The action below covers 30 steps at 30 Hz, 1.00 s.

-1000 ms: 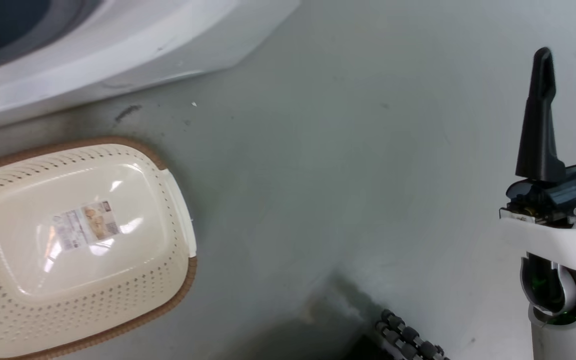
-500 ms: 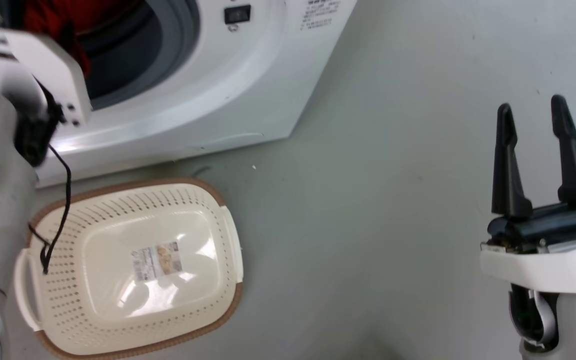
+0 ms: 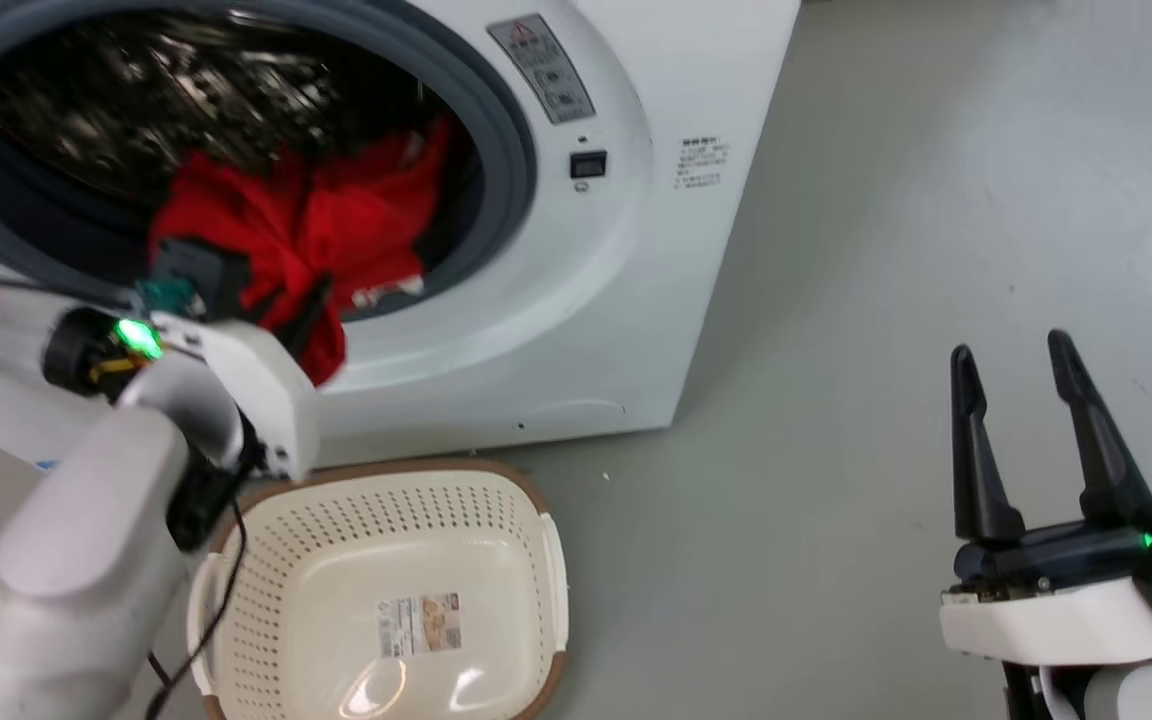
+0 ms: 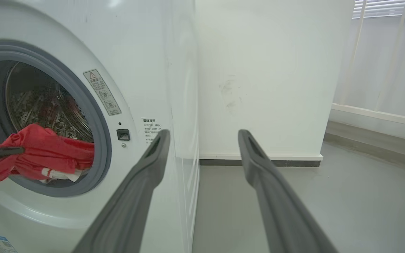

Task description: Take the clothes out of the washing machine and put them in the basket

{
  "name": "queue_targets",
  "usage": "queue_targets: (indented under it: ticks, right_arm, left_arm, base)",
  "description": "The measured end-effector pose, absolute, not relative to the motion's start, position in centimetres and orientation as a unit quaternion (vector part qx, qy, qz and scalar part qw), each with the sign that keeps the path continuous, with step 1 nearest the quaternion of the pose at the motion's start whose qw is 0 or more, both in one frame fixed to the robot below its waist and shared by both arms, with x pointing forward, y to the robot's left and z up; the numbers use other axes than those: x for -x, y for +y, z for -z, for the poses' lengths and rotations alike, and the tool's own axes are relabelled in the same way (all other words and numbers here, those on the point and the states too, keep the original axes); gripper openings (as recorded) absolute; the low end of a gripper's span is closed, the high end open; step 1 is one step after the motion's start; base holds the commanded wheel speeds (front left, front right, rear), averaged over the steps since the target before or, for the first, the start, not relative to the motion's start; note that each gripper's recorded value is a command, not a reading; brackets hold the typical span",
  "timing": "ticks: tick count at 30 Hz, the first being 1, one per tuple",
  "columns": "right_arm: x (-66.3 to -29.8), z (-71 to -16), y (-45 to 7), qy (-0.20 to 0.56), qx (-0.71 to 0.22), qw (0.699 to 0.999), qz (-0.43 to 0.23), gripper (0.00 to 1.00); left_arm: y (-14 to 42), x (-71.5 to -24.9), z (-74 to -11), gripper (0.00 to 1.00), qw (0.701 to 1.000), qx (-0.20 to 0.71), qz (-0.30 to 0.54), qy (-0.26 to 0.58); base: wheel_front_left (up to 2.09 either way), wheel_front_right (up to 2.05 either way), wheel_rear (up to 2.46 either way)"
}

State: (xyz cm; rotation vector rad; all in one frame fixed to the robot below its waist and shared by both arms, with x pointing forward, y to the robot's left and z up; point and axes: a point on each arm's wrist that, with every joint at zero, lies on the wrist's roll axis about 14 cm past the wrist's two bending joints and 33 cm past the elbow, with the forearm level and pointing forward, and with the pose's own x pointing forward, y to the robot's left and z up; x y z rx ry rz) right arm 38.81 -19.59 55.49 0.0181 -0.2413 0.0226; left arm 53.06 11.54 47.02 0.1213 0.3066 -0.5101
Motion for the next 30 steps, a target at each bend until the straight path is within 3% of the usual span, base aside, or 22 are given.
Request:
queue_targets:
  ticks: [17,30]
  right_arm:
    - [-35.7,-58.0,-17.1,-0.156,-0.018,0.986,-0.048,1.00]
    - [-37.1,-57.0,-17.9,-0.141,-0.011,0.989,-0.035,1.00]
  left_arm:
    - [10.9,-37.7,-44.4,0.00,0.939,-0.009,0.268,0.214]
    - [10.4,-38.6,-39.7,0.00,0.929,-0.004,0.262,0.260]
  base:
    - [0.00,0.00,0.00]
    - [0.00,0.00,0.00]
